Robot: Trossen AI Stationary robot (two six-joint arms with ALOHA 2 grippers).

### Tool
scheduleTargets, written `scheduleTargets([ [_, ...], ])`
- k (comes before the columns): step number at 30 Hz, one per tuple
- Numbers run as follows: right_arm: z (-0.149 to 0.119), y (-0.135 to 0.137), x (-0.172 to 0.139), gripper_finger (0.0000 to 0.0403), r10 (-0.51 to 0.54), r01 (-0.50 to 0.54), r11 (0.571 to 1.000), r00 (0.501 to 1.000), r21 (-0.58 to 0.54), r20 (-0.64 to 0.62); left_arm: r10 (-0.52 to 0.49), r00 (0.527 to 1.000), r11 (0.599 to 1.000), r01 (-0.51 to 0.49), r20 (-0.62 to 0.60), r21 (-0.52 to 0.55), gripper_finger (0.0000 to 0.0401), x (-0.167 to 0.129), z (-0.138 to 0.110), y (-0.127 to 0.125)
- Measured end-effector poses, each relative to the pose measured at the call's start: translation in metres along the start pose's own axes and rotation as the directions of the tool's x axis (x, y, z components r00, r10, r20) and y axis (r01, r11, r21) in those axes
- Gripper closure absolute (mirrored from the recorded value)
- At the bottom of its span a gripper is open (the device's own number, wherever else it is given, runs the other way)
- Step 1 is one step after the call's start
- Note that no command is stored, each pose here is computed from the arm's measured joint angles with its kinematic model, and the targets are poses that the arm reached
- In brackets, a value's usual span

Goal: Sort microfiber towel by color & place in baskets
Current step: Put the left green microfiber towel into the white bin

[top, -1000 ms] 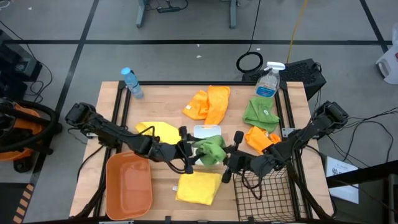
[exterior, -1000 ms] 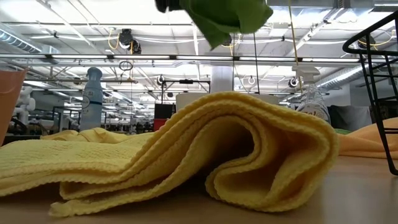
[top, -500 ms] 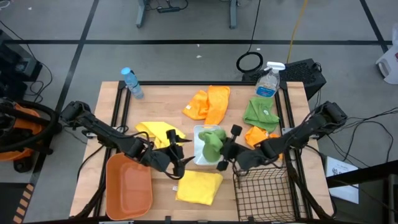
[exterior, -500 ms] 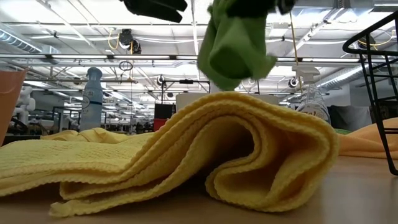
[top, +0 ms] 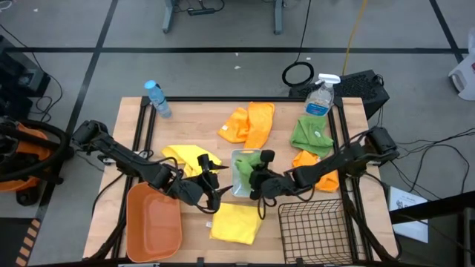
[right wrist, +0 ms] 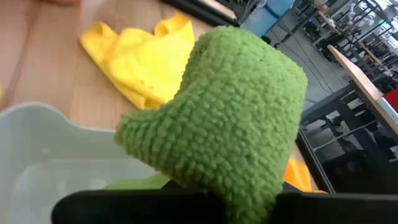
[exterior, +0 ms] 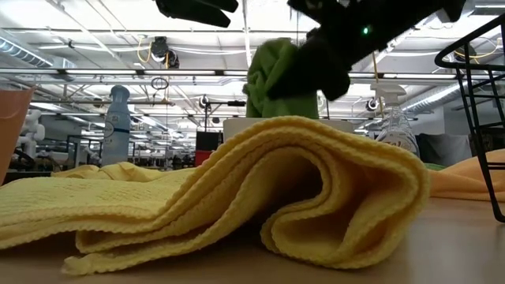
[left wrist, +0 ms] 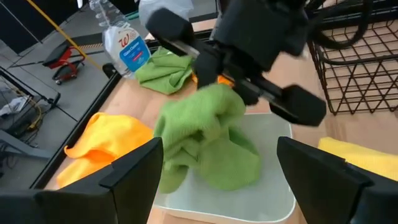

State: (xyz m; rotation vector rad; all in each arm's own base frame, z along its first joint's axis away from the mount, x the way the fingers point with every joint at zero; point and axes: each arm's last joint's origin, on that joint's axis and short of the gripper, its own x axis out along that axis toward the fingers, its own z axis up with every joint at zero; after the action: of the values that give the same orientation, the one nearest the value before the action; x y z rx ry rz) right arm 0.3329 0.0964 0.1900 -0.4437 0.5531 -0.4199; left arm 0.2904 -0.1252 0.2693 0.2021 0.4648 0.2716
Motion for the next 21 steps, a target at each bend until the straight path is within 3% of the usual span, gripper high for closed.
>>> scheduleTargets([
  [12,-0.015,0.013,0.018,0.0367,-0.011,0.008,0.999,0.999,-0.049,-0.052,0.067,0.998,0.998,-0.067,0.007,0.001,0.0084,0.000,0.000,0.002],
  [21,-0.013,0.011,0.015,0.0276,0.040,-0.037,0.997,0.998,0.061,-0.046,0.070,0.997,0.998,-0.070,-0.016,0.005,0.0084,0.000,-0.003,0.002],
])
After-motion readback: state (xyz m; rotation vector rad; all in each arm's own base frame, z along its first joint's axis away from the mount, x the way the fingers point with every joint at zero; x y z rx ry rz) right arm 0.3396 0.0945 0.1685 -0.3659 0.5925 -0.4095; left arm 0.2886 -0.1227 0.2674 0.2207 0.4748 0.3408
